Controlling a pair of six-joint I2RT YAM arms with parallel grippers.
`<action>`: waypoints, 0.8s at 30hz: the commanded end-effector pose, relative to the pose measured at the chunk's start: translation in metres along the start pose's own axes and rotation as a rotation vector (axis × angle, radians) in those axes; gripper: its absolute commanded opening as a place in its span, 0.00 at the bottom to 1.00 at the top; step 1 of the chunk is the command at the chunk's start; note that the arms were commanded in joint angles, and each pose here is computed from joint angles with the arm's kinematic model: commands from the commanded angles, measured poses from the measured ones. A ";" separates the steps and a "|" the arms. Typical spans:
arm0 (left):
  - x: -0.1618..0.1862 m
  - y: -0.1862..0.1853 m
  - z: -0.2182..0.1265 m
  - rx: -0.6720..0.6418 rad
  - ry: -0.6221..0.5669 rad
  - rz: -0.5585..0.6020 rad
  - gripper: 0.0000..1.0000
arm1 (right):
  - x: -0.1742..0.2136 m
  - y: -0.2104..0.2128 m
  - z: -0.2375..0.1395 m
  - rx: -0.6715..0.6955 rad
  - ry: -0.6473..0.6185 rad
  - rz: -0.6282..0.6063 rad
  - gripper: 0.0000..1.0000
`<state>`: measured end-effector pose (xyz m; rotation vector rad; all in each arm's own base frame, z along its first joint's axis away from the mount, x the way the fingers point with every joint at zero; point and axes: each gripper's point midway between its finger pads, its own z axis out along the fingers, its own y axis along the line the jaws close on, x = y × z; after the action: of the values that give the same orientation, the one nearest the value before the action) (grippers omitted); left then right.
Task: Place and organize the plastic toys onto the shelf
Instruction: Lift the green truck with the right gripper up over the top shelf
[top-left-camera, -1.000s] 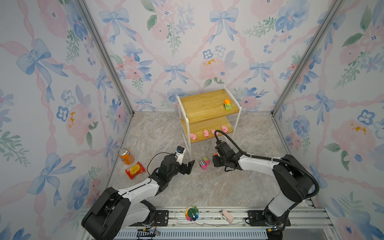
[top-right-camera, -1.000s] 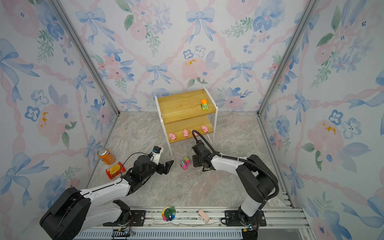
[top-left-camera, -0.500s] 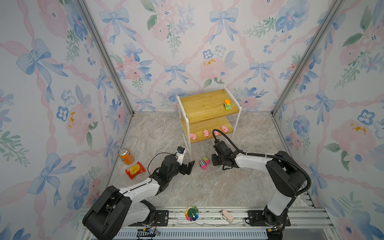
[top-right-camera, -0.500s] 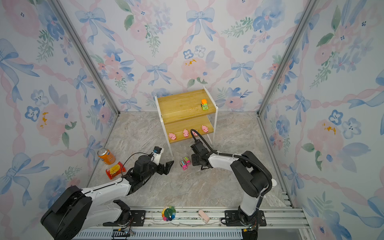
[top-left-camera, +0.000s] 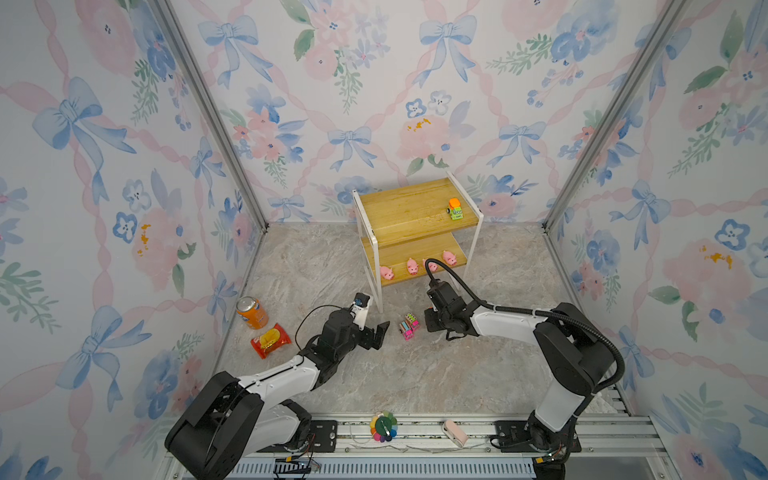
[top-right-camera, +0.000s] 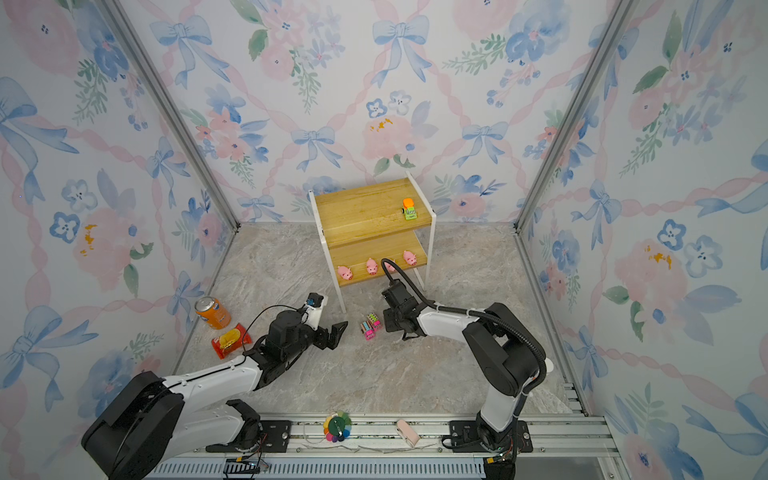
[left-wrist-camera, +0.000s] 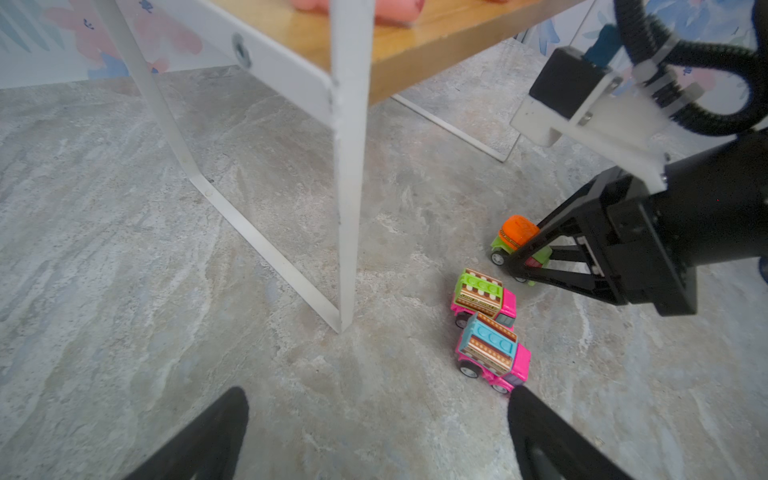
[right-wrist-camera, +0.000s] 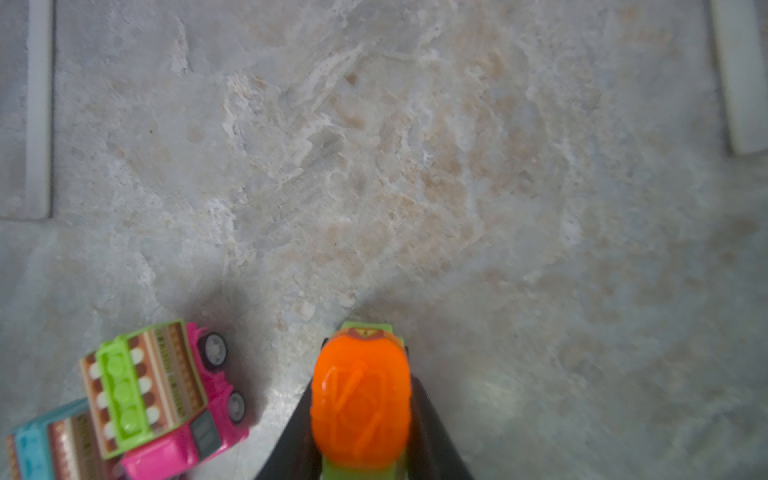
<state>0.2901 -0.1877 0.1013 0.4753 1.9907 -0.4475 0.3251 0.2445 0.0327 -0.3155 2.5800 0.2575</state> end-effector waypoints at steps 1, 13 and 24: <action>-0.001 0.000 -0.003 -0.003 -0.006 0.005 0.98 | -0.002 0.012 -0.033 -0.078 0.009 -0.032 0.29; 0.000 -0.002 -0.002 0.007 -0.003 0.021 0.98 | -0.030 0.058 -0.187 -0.189 -0.006 -0.189 0.30; -0.005 -0.006 -0.001 0.027 -0.008 0.018 0.98 | -0.137 0.059 -0.325 -0.209 -0.389 -0.236 0.33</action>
<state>0.2897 -0.1884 0.1047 0.4801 1.9791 -0.4520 0.2620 0.2637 0.3683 -0.5743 2.1502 0.5476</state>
